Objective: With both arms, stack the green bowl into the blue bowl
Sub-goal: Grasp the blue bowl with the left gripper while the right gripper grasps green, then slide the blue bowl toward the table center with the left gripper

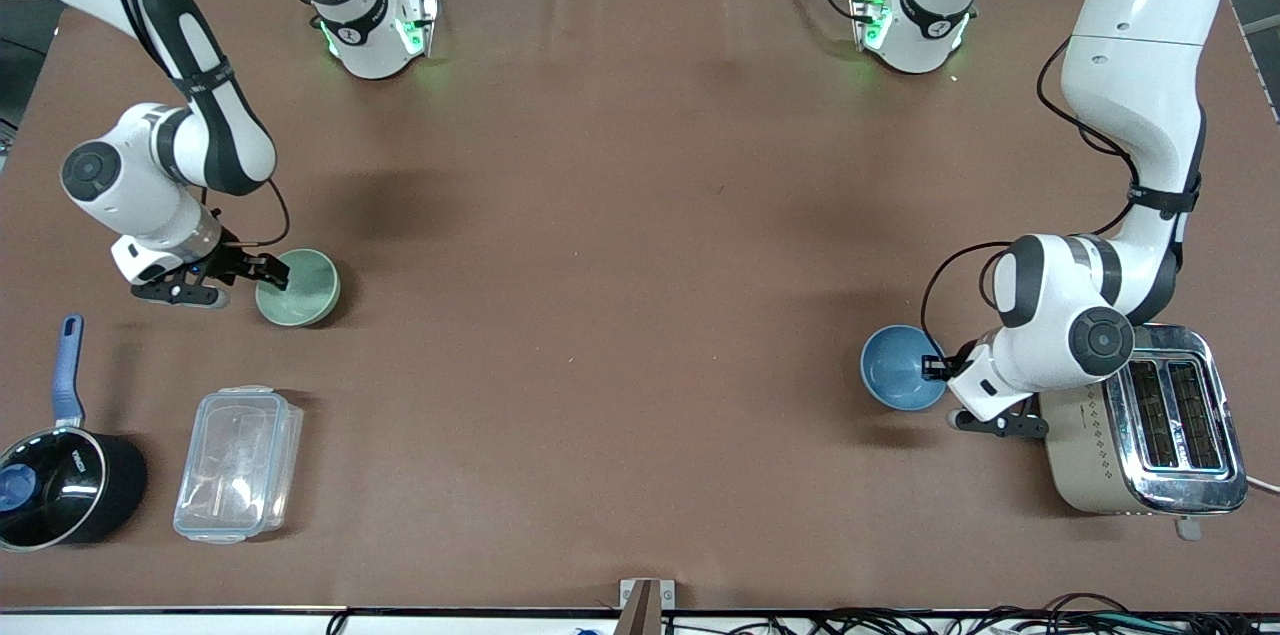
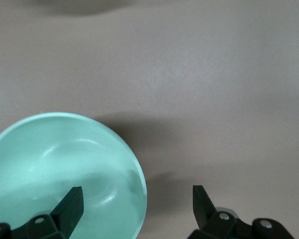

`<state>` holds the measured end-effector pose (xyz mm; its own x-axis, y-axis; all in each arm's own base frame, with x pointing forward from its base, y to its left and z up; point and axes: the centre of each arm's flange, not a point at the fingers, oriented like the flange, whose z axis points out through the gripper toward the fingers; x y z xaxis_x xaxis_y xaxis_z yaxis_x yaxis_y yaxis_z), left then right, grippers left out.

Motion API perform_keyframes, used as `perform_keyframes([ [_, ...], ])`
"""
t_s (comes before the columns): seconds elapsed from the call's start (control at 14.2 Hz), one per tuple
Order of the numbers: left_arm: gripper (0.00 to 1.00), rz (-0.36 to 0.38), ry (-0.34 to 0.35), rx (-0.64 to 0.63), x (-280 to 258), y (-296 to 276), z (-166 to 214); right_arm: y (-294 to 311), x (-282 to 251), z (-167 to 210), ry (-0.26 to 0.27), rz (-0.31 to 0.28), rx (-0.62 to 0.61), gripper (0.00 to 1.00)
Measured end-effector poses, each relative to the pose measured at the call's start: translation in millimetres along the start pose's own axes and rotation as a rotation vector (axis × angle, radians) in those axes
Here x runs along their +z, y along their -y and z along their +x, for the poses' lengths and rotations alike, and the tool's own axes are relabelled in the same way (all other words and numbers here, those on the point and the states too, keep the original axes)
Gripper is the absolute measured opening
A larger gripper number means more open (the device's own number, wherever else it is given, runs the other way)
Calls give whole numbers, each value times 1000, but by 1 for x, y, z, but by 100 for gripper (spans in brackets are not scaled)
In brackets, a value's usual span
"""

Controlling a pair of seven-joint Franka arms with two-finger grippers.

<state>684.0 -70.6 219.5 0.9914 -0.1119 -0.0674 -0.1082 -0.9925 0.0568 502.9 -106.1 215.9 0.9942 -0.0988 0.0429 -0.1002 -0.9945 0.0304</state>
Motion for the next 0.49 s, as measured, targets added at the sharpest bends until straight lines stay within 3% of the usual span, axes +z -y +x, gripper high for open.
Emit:
perform_keyframes([
  [0.14, 9, -1, -7, 6, -3, -4, 2, 1, 5, 0, -10, -2, -1, 84],
  [0.21, 4, -3, -12, 14, -7, -9, 3, 1, 6, 0, -15, -3, -2, 83],
  [0.35, 4, -25, -23, 48, -19, -34, 5, 3, 10, 0, -16, -3, -3, 66],
  [0.49, 4, -60, -36, 98, -40, -77, 4, 3, 10, 0, -19, -3, -2, 43],
])
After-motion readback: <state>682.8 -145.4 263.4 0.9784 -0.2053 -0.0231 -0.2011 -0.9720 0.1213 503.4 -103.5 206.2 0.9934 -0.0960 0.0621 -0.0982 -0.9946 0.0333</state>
